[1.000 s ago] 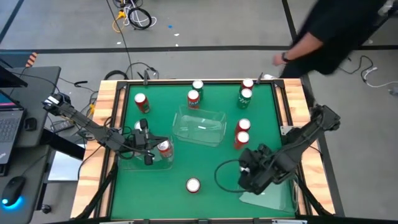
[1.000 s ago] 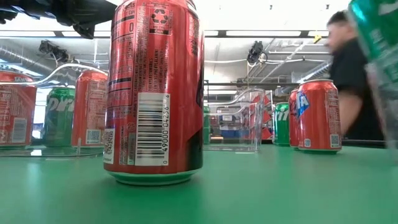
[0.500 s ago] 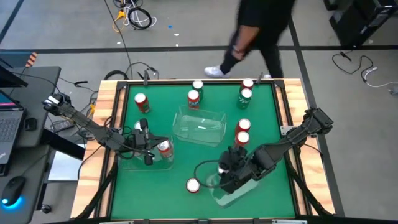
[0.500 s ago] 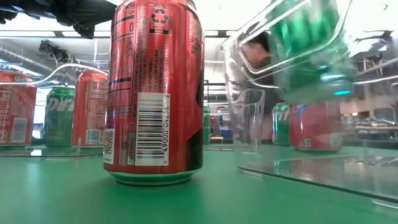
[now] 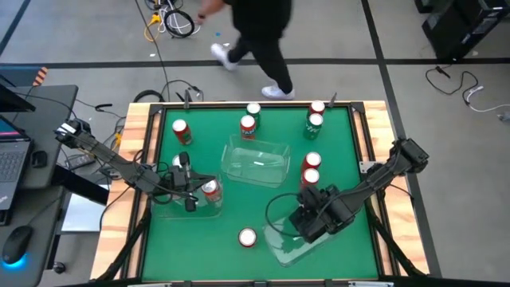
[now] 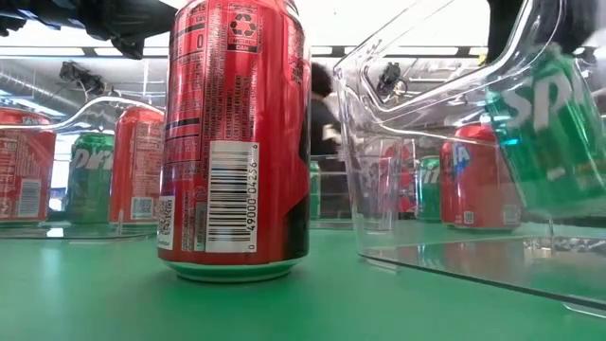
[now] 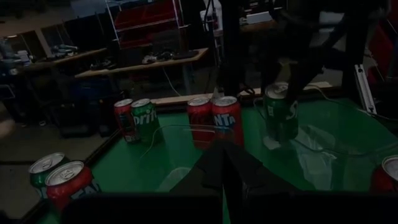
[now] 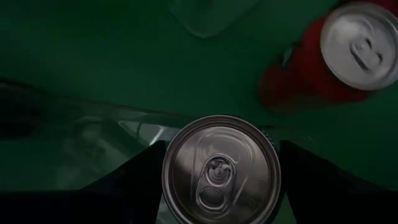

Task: Sort soda cans
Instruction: Put the green soda can into the bottom right transparent bin

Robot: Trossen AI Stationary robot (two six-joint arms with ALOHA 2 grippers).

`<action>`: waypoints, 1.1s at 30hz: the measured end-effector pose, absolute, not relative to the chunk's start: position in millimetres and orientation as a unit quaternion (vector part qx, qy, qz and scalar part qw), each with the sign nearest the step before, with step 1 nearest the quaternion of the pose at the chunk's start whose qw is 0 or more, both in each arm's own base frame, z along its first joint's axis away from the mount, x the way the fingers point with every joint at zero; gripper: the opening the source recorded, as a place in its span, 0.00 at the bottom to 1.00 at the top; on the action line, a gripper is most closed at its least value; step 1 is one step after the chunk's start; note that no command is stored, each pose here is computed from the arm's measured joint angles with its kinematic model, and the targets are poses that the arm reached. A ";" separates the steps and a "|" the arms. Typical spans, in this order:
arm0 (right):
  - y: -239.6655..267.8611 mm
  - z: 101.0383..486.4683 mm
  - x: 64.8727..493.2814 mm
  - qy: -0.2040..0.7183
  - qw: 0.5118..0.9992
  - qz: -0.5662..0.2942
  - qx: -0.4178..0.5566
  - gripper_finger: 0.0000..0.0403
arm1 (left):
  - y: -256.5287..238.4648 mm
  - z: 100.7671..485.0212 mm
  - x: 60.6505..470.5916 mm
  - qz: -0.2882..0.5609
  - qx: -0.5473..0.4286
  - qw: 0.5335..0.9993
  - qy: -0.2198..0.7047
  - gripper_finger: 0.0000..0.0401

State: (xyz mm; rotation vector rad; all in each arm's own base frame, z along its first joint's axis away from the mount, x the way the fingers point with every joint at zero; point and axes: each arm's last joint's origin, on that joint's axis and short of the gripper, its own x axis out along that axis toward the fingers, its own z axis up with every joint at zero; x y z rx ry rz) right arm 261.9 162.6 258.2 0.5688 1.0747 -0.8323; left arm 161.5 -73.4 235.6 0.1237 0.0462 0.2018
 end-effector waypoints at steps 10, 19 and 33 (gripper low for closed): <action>173.2 238.2 243.9 0.451 0.743 -0.419 0.261 0.65 | -73.4 235.2 161.5 0.101 0.063 0.993 0.025 0.00; 171.9 233.1 240.5 0.452 0.746 -0.423 0.246 0.73 | -73.4 235.2 161.5 0.101 0.061 0.993 0.025 0.00; 161.4 233.4 238.6 0.527 0.706 -0.423 0.211 0.86 | -73.4 235.2 161.5 0.101 0.061 0.993 0.025 0.00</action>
